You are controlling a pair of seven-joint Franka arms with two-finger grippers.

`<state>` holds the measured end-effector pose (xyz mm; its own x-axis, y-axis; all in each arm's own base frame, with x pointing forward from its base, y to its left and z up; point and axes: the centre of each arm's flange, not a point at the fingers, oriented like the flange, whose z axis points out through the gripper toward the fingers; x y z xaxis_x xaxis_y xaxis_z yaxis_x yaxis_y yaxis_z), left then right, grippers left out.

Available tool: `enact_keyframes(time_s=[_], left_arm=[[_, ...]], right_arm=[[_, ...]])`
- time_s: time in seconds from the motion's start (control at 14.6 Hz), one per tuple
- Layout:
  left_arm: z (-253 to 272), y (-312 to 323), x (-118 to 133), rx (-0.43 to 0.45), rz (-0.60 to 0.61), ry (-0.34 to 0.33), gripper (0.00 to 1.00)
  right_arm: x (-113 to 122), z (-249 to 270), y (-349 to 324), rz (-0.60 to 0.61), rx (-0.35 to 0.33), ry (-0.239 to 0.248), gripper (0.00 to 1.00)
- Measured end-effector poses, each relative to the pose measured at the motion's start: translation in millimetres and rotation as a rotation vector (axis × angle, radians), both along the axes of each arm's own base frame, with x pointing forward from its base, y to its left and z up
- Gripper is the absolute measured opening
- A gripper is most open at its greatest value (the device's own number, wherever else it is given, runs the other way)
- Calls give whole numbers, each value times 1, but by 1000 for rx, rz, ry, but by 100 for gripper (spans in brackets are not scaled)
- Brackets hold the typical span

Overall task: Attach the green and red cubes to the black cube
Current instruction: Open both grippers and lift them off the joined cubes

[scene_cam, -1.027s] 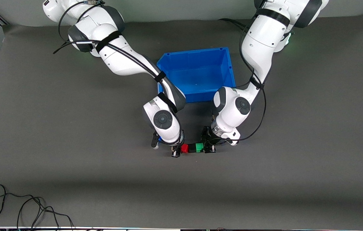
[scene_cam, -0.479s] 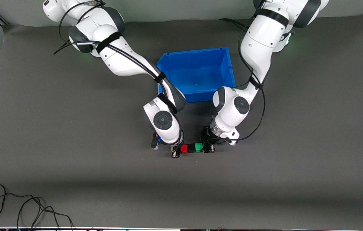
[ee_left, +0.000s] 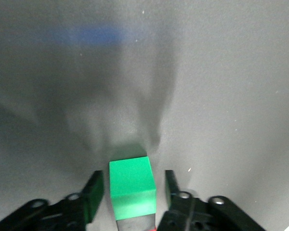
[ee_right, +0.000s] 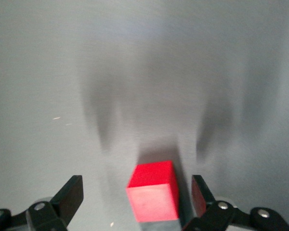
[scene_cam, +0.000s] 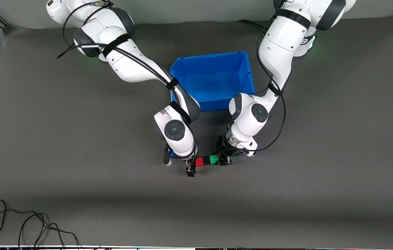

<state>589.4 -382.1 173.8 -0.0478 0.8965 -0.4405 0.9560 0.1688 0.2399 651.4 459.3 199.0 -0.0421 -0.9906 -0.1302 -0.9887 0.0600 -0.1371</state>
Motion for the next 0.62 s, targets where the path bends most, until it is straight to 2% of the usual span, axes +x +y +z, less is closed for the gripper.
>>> enact_keyframes(time_s=[0.21,0.27,0.41,0.62], left_arm=[[-2,15,8,17,23,-4,97],[-2,26,14,30,38,-10,100],[0,53,24,70,56,-24,100],[32,109,44,163,-65,-1,100]], right_arm=[[16,47,-23,95,-30,16,100],[20,70,-34,132,-43,30,100],[25,121,-60,229,-73,75,100],[27,200,-111,387,-69,130,100]])
